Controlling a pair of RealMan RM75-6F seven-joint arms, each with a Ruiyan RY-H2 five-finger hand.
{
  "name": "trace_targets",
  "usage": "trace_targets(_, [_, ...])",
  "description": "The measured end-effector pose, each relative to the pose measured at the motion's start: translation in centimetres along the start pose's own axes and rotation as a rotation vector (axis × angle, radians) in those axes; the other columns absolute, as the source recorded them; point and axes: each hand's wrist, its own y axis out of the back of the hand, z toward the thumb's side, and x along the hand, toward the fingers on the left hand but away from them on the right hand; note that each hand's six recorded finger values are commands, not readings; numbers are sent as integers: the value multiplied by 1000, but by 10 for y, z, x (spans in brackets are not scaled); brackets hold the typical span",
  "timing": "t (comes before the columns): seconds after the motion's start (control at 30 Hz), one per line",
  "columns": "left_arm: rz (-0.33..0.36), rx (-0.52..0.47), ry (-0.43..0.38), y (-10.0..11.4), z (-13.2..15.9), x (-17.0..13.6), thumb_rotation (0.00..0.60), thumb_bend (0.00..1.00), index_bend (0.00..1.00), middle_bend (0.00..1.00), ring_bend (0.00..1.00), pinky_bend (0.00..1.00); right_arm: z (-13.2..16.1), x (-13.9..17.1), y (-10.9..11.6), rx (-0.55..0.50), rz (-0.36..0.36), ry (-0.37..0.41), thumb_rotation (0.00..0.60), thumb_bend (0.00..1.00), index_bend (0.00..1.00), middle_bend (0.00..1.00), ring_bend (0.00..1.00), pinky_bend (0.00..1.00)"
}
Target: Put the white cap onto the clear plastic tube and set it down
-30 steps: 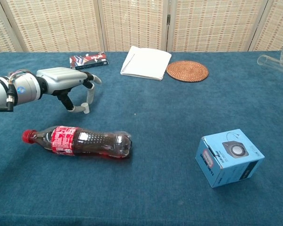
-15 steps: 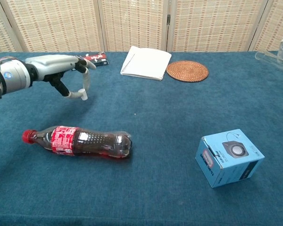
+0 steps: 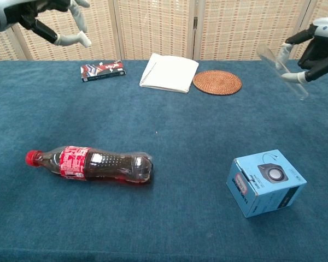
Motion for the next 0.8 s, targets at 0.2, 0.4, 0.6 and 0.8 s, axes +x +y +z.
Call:
trace_targets(0.2, [50,-51,-48,18,25,-6,600,467,619,56,0,0,27,-21,-21,-138,4,58,600,623,886,1000,1000,1000])
trace_targets(0.4, [76,-68,-99,24,51,-8,600,468,620,57,0,0,58,-41,-41,-244,17,115,600,623,886,1000,1000,1000])
trace_targets(0.6, [104,-33,-143,24,72,-7,600,467,621,57,0,0,85,-56,-55,-345,31,154,600,623,885,1000,1000,1000])
trace_targets(0.8, [137,33,-174,22,87,-8,600,467,623,57,0,0,106,-67,-59,-418,35,175,600,623,886,1000,1000,1000])
